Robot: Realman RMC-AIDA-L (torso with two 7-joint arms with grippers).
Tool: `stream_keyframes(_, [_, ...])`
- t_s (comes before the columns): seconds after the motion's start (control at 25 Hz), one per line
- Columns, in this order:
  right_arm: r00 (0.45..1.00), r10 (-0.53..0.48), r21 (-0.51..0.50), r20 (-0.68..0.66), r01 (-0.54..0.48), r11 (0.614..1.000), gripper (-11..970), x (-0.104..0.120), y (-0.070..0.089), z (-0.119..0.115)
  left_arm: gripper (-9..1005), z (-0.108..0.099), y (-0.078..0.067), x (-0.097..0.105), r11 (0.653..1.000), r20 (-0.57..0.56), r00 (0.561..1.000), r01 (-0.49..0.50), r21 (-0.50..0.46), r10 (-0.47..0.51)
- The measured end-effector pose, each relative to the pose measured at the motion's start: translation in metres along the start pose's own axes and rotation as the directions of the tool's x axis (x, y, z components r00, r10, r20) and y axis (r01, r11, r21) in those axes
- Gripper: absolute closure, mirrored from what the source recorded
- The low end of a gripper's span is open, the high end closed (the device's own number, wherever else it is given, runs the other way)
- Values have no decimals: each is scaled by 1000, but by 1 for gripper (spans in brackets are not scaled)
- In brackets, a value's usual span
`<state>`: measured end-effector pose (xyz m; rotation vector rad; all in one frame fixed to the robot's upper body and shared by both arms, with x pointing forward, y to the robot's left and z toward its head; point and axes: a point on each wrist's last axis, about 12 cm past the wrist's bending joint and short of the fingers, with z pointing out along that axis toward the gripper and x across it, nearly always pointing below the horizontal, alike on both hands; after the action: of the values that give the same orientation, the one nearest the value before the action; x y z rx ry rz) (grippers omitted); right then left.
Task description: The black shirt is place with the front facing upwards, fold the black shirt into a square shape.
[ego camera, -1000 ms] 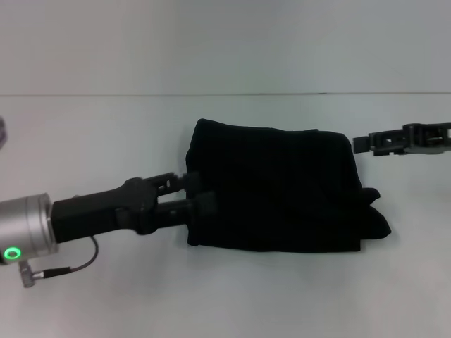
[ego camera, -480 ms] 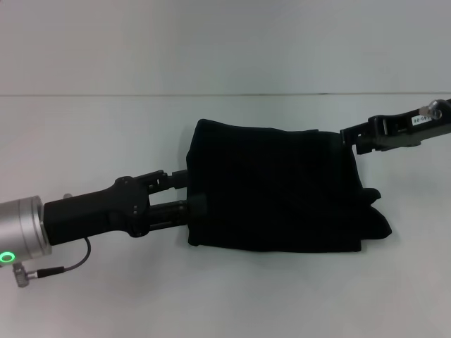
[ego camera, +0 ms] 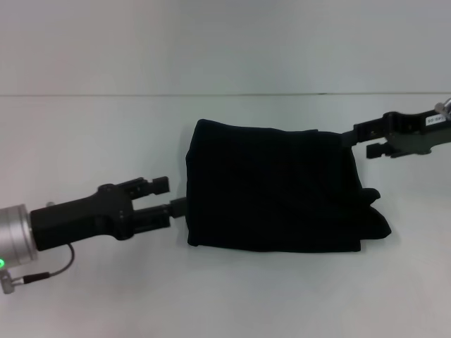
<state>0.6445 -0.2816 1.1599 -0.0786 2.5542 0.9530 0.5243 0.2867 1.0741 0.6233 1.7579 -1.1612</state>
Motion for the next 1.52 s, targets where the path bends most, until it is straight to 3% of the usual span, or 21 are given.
stream_keyframes(0.16, [1000,-1,-22,-28,1,1000,243,3,5,7,197,-13,5,0,998,26,1000,4,-57,-3])
stream_keyframes(0.44, [989,-93,-26,-119,91,996,243,1,28,22,198,-29,10,5,992,32,999,4,-127,0])
stream_keyframes(0.64, [975,-159,-10,-156,159,987,243,-1,42,32,198,-28,9,7,992,32,999,1,-129,3])
stream_keyframes(1.0, [959,-241,2,-148,244,970,244,-16,62,28,198,-25,9,8,992,30,1000,4,-123,0])
stream_keyframes(1.32, [899,-344,119,-271,386,915,244,-20,88,47,198,-23,8,8,993,31,1000,3,-117,1])
stream_keyframes(1.52, [879,-379,130,-288,428,894,244,-24,103,53,198,-23,7,8,994,35,999,5,-113,-2])
